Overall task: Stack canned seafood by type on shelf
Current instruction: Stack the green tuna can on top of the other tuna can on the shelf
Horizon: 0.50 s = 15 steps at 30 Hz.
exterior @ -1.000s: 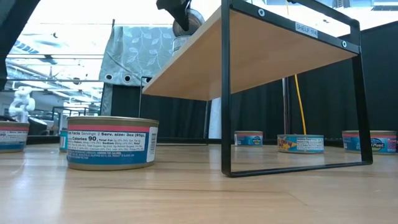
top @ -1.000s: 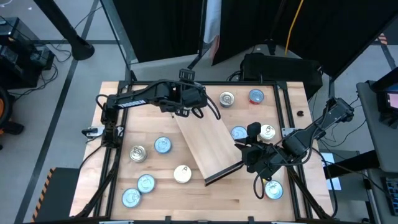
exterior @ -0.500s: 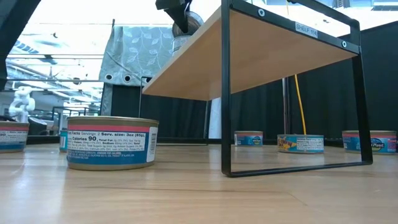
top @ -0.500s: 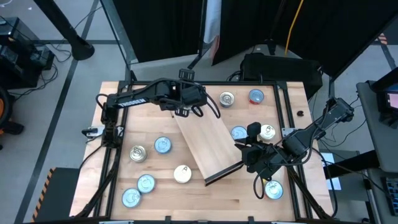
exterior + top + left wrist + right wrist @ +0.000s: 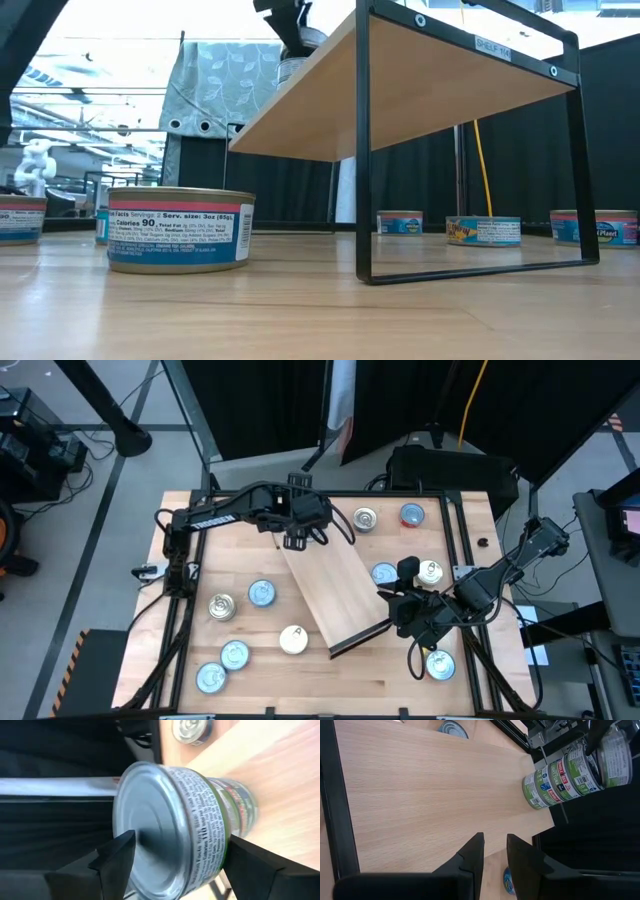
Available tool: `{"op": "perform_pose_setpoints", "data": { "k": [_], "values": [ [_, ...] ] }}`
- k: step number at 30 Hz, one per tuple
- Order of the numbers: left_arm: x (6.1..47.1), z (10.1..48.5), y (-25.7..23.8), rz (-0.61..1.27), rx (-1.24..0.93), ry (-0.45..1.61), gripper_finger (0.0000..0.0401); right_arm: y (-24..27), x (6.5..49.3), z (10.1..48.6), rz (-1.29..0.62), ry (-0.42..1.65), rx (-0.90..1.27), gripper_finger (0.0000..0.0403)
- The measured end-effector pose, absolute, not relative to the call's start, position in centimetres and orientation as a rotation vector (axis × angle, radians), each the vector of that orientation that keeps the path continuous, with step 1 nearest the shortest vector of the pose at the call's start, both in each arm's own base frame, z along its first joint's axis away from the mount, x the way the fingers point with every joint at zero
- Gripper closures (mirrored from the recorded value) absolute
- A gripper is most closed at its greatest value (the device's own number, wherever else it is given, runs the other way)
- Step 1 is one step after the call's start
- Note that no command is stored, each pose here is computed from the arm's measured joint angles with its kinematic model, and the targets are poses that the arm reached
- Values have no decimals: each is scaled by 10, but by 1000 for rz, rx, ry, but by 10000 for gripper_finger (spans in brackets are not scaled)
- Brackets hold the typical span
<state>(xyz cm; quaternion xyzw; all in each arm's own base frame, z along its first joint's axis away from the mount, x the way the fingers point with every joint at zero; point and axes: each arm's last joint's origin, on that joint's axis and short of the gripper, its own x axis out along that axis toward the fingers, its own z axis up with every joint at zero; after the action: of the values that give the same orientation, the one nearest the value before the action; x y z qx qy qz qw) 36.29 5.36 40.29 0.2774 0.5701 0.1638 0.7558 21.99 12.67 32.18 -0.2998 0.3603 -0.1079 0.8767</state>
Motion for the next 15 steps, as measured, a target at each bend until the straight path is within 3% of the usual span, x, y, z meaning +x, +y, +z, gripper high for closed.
{"op": "perform_pose_setpoints", "data": {
  "k": [15],
  "values": [
    [353,407,55,340,512,1251,124,127,220,322,-225,752,-625,328]
  ]
}}
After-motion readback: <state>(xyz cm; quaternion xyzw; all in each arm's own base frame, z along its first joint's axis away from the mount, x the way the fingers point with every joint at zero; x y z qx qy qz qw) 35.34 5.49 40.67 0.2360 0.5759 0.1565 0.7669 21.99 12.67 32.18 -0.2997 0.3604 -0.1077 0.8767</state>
